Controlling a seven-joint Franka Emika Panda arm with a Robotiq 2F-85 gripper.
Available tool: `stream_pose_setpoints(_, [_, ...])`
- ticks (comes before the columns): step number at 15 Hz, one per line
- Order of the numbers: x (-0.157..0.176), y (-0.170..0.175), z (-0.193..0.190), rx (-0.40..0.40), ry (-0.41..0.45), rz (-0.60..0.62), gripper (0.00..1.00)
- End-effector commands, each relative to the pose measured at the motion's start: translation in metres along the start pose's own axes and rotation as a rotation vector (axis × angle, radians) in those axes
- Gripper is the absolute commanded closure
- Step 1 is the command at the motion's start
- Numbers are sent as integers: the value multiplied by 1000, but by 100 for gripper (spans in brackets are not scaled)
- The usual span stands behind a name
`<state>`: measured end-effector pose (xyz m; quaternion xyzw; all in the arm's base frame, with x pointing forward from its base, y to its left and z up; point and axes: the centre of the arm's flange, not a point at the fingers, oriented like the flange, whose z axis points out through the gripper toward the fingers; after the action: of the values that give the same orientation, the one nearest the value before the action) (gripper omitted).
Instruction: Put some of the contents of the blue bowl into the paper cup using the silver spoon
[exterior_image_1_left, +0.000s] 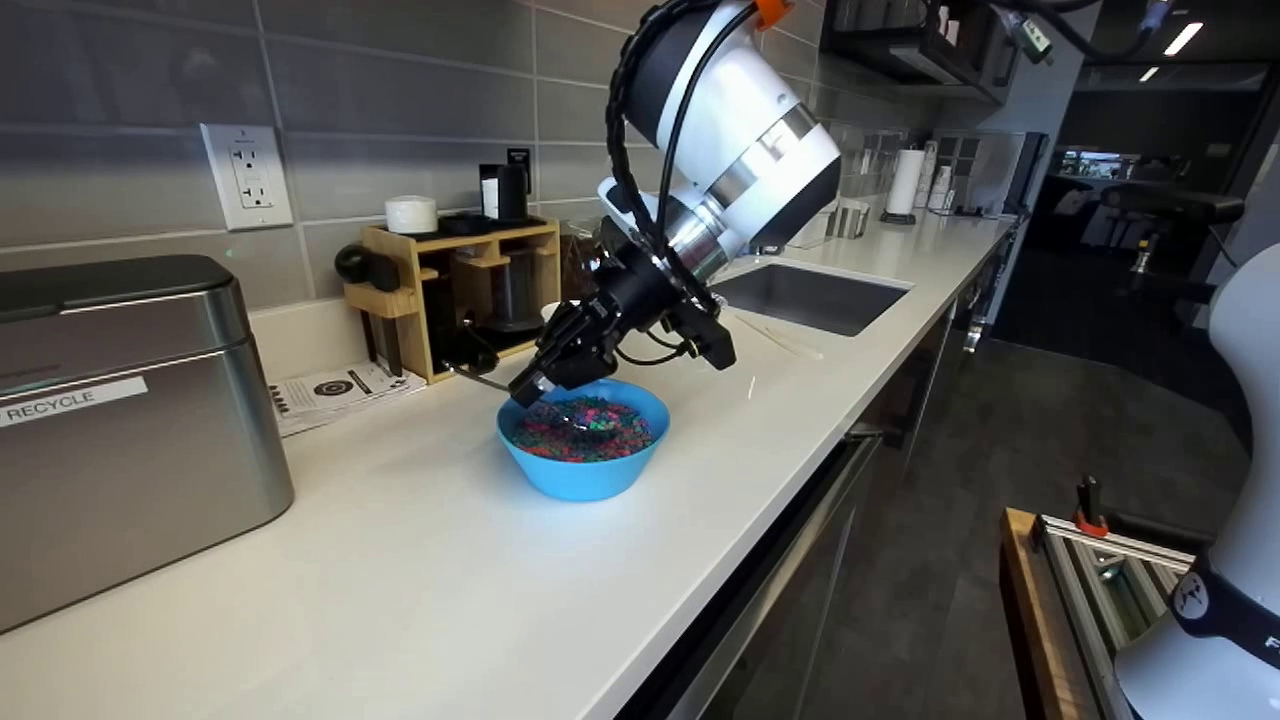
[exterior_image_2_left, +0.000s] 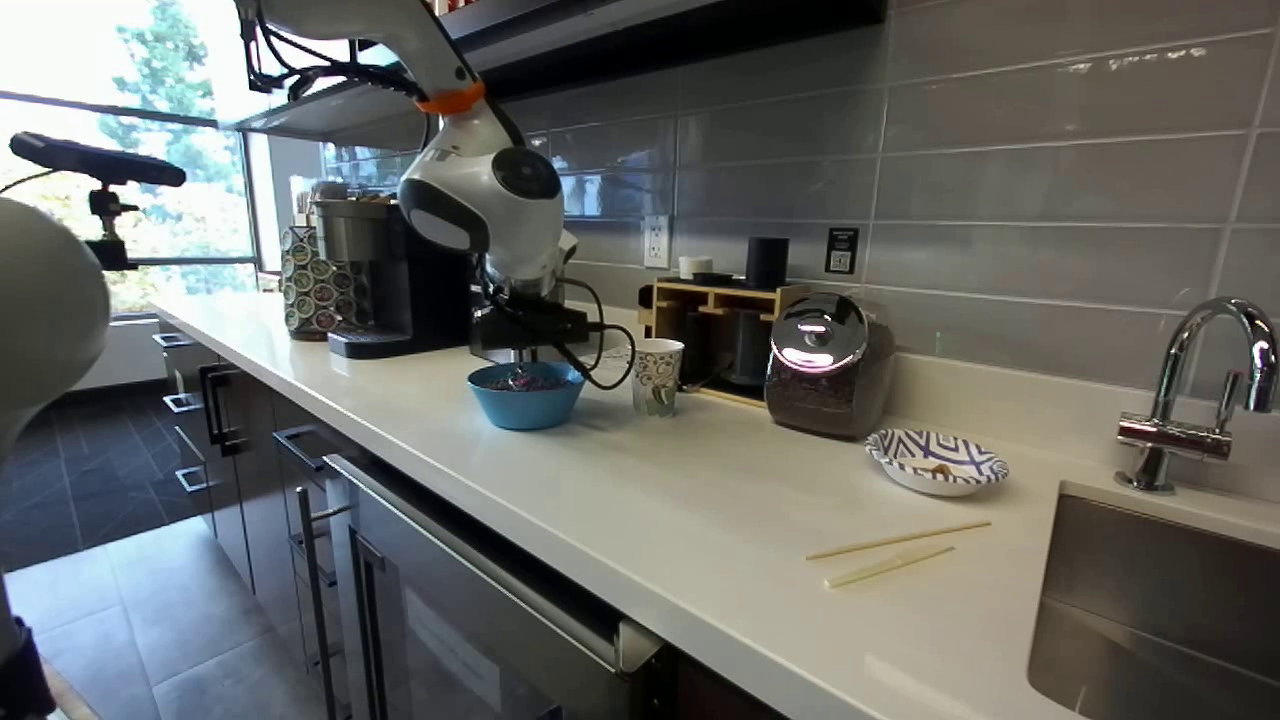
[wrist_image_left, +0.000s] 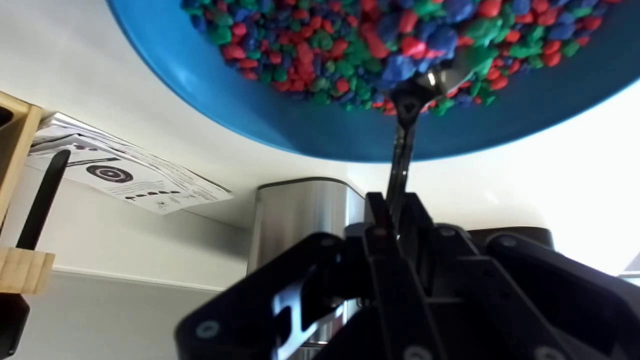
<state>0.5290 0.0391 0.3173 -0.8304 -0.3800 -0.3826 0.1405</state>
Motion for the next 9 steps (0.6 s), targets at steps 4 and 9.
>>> stream_pose_setpoints(4, [17, -8, 7, 89, -86, -100, 98])
stream_pose_setpoints(9, [40, -11, 12, 136, -222, -194, 98])
